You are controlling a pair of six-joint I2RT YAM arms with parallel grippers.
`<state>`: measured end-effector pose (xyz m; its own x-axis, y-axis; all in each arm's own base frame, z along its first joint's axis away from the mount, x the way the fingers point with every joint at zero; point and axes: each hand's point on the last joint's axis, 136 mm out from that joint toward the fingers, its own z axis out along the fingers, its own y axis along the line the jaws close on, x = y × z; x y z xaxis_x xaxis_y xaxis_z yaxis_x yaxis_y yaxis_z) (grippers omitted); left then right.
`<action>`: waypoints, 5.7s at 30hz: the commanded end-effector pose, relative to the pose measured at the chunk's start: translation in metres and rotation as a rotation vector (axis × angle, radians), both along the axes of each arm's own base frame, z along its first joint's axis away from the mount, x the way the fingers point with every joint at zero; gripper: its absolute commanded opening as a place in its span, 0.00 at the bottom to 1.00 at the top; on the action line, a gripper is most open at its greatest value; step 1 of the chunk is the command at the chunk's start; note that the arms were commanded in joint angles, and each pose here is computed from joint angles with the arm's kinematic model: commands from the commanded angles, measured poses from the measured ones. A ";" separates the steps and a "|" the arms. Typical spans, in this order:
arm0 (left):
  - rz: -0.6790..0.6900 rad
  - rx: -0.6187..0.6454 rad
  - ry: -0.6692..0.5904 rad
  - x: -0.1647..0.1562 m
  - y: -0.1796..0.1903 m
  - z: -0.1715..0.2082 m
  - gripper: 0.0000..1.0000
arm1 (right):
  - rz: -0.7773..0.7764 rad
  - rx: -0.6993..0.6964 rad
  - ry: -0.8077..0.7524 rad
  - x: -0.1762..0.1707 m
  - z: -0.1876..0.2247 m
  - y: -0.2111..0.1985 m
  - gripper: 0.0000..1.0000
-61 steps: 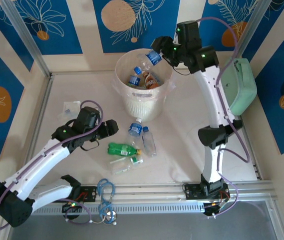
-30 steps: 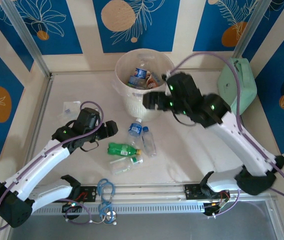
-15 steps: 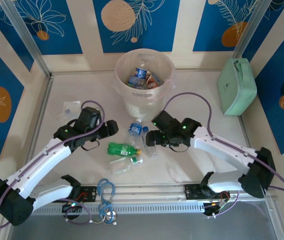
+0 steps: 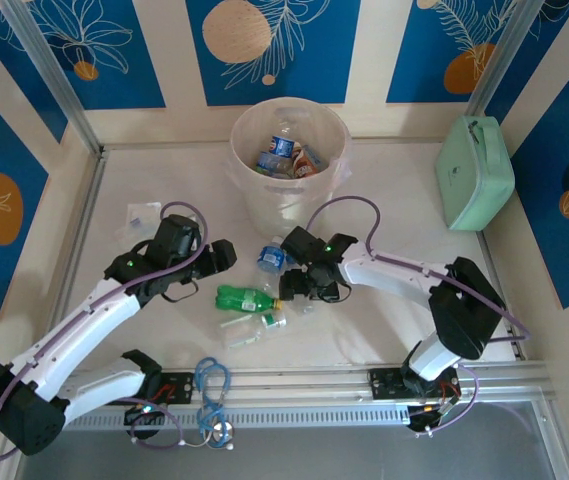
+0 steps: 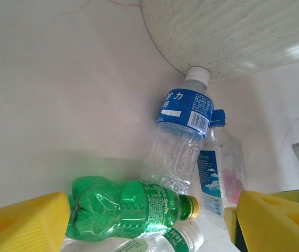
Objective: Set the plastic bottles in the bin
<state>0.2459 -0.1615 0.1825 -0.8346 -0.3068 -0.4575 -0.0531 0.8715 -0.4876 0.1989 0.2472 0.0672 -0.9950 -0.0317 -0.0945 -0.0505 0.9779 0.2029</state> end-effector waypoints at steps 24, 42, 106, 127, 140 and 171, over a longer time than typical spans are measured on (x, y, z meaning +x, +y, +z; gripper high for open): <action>0.011 -0.092 -0.013 0.002 -0.004 0.012 0.83 | -0.021 -0.118 0.098 -0.003 -0.013 -0.002 0.57; -0.247 -0.468 -0.179 0.004 -0.088 0.100 0.91 | 0.080 0.436 -0.248 -0.032 0.131 0.015 0.55; -0.287 -0.474 -0.217 0.017 -0.112 0.131 0.56 | 0.101 0.525 -0.471 -0.034 0.220 -0.007 0.87; -0.225 -0.185 -0.459 0.209 -0.107 0.260 0.57 | -0.028 0.566 -0.505 -0.044 0.228 -0.058 0.85; -0.229 -0.116 -0.271 0.226 -0.109 0.189 0.70 | -0.056 0.548 -0.512 -0.052 0.228 -0.074 0.84; 0.007 0.068 0.045 -0.006 0.038 0.030 0.77 | 0.099 0.209 -0.286 -0.048 0.121 0.022 0.85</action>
<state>0.2517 -0.1257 0.2167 -0.8521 -0.2275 -0.4713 -0.0396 0.9260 -0.3754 0.1453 0.2635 0.1860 -0.9173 -0.1106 -0.3824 -0.2630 0.8894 0.3738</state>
